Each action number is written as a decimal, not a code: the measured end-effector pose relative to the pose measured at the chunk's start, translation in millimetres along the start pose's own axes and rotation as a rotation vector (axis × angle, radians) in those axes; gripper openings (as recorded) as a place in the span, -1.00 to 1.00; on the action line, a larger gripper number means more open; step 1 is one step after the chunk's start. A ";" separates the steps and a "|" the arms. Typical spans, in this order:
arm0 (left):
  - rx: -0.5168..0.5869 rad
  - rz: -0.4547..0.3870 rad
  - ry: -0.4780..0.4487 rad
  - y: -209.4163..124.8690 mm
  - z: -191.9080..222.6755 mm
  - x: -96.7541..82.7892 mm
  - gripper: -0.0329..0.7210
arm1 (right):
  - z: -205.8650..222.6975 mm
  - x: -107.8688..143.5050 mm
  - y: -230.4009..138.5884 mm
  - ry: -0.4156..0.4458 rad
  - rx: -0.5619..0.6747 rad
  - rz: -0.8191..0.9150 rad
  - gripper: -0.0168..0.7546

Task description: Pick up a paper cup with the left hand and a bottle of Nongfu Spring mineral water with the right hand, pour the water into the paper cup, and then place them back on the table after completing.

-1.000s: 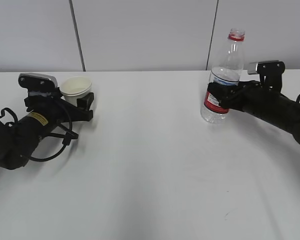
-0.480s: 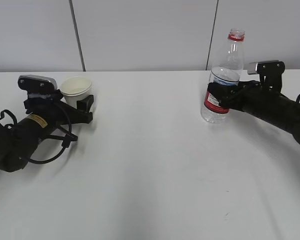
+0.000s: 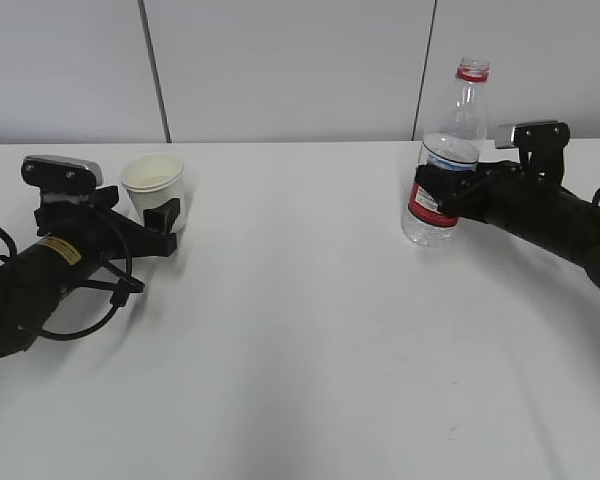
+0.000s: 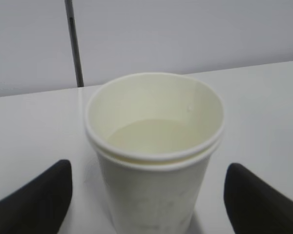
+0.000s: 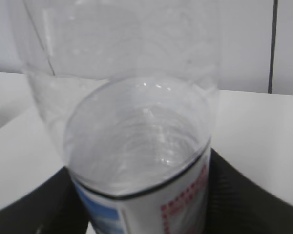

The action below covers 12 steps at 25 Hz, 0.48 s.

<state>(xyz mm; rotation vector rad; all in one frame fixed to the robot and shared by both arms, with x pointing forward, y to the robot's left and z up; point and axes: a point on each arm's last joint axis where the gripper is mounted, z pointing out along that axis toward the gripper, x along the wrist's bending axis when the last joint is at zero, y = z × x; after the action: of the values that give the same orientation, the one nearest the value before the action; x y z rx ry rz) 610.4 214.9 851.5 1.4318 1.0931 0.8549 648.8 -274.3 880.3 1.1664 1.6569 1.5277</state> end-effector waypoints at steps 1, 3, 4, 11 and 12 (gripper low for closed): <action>-0.001 0.000 0.000 1.4 -1.8 -0.3 0.62 | 0.0 0.0 0.0 0.000 0.000 0.000 0.18; 0.003 -0.001 0.000 2.9 -6.9 -1.1 0.62 | 0.0 0.0 0.0 0.000 0.000 0.000 0.18; 0.006 -0.001 0.000 3.1 -9.0 -1.4 0.62 | 0.0 0.0 0.0 0.000 0.000 0.000 0.18; 0.021 -0.003 0.001 5.6 -20.4 -3.0 0.62 | 4.2 -1.9 -2.2 0.000 -0.012 0.005 0.18; 0.020 -0.003 0.001 5.8 -20.8 -3.1 0.62 | 4.3 -1.9 -2.7 0.002 -0.014 0.006 0.18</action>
<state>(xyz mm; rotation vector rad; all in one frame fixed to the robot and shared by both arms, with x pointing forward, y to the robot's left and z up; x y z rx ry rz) 591.0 218.8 860.6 1.4459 1.1072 0.8445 652.8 -273.9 876.7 1.1637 1.6425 1.5424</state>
